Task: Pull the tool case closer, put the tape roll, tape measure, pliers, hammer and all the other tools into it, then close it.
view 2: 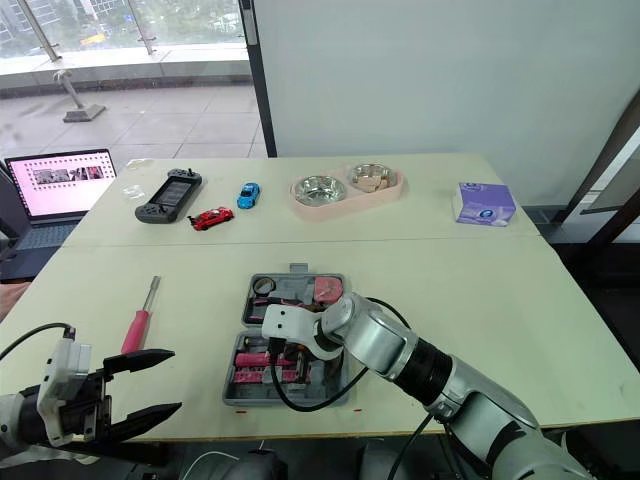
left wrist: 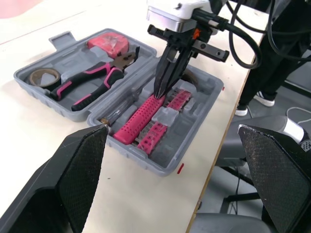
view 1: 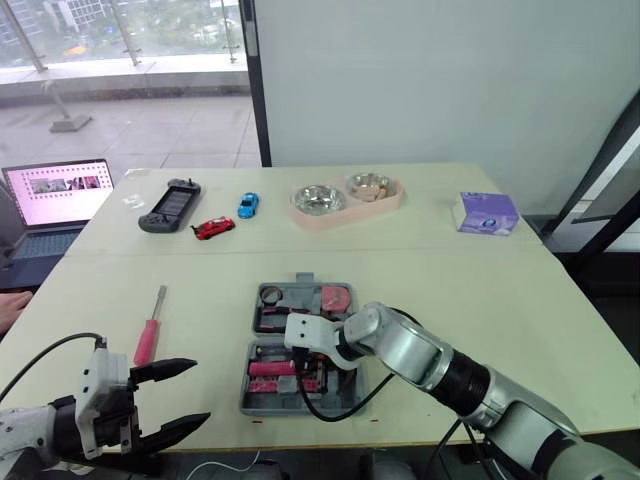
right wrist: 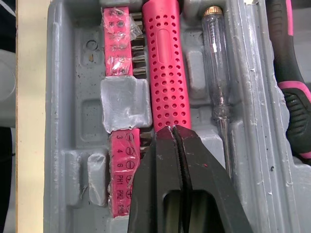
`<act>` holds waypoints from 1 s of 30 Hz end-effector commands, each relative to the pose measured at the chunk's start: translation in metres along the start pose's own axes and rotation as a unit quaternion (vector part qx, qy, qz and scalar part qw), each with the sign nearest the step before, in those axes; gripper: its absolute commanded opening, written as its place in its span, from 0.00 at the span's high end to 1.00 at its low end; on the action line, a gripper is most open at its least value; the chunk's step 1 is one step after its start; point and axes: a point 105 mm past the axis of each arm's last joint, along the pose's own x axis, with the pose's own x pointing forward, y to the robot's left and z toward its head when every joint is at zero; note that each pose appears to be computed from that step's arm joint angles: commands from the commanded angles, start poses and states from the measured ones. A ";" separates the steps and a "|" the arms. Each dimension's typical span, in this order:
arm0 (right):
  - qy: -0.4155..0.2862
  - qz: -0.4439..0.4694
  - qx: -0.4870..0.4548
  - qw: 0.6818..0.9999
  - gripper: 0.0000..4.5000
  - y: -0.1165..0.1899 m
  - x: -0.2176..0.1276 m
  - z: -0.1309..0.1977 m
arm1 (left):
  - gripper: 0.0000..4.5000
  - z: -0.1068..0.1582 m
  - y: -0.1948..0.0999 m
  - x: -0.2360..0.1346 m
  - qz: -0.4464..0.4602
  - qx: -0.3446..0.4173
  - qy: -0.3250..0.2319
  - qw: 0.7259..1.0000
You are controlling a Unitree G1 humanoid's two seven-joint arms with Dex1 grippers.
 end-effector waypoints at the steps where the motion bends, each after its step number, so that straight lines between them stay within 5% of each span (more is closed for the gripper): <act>1: 0.024 0.033 0.068 0.997 0.99 0.013 0.015 -0.035 | 0.00 0.009 0.001 -0.001 0.001 0.017 -0.003 1.000; 5: -0.202 -0.011 -0.012 0.979 0.99 -0.006 -0.038 0.051 | 0.00 0.008 0.005 -0.004 0.017 0.013 -0.007 1.000; 10: -0.290 -0.047 -0.021 0.956 0.99 -0.003 -0.110 0.061 | 0.00 0.007 0.008 -0.014 0.044 0.001 -0.004 0.999; 12: -0.292 -0.065 0.002 0.954 0.99 -0.002 -0.135 0.040 | 0.00 0.007 0.013 -0.021 0.065 0.003 0.000 0.998; 15: -0.270 -0.135 0.057 0.952 0.80 -0.009 -0.165 -0.016 | 0.00 0.003 0.024 -0.040 0.113 0.007 0.013 0.993; 22: -0.177 -0.282 0.162 0.929 0.06 -0.009 -0.220 -0.156 | 0.00 -0.024 0.050 -0.112 0.226 -0.011 0.077 0.971; 30: -0.166 -0.317 0.190 0.914 0.02 0.000 -0.220 -0.196 | 0.00 -0.042 0.057 -0.143 0.279 -0.022 0.089 0.956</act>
